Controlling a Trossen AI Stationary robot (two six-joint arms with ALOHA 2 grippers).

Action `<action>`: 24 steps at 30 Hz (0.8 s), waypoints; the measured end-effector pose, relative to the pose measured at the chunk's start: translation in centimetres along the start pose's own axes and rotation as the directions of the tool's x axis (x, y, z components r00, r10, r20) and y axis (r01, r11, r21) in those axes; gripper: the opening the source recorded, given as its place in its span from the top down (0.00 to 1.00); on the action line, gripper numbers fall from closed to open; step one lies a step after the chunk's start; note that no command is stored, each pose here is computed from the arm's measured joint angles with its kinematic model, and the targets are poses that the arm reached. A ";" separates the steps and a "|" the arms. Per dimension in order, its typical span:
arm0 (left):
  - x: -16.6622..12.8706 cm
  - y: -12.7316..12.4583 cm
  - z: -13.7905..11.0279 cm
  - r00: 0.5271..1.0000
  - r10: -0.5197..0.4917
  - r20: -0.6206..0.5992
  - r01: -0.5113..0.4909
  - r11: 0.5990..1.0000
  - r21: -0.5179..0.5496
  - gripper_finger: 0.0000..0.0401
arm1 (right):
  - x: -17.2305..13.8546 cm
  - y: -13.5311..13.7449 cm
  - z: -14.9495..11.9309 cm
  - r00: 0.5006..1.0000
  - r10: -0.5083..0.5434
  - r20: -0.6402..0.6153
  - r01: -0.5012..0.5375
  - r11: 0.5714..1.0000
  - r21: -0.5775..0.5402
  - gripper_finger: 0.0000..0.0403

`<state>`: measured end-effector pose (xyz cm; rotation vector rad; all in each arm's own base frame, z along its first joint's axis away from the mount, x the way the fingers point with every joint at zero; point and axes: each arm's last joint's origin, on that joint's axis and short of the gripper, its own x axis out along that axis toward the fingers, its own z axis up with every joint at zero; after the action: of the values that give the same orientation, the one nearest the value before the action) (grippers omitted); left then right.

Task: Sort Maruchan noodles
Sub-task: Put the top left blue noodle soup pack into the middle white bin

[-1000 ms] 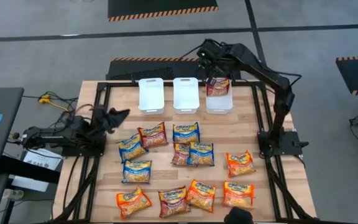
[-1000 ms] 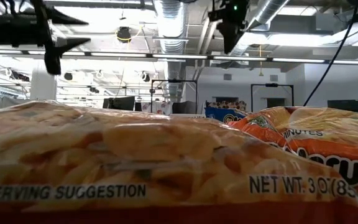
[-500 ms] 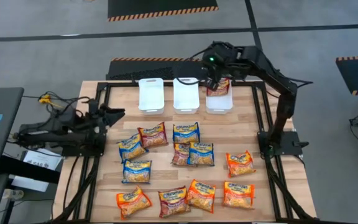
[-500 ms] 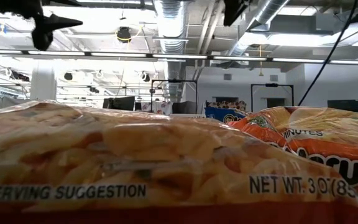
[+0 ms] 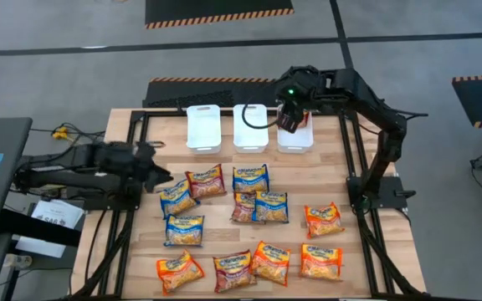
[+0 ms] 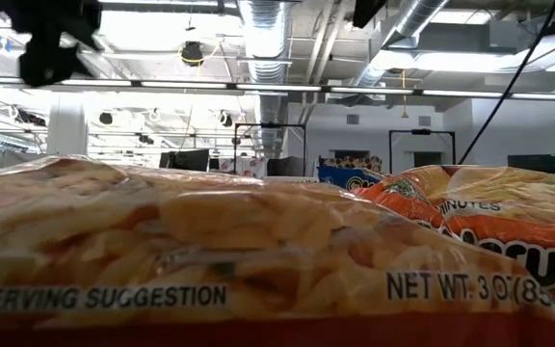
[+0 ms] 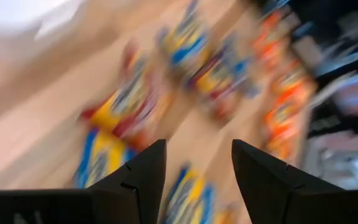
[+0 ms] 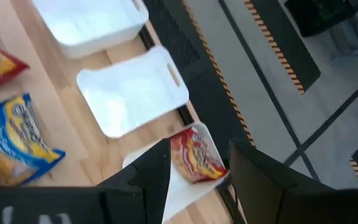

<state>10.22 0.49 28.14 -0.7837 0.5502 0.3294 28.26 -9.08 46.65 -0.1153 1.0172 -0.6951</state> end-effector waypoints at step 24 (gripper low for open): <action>9.1 1.4 -0.7 0.821 0.336 -0.462 -0.397 0.917 -0.038 0.58 | -0.5 1.2 0.1 0.999 0.048 0.017 -0.048 0.998 -0.041 0.54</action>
<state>16.67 1.60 21.68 -0.8873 1.1359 0.5530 28.71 -7.84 46.60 -0.1320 1.0143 -0.6286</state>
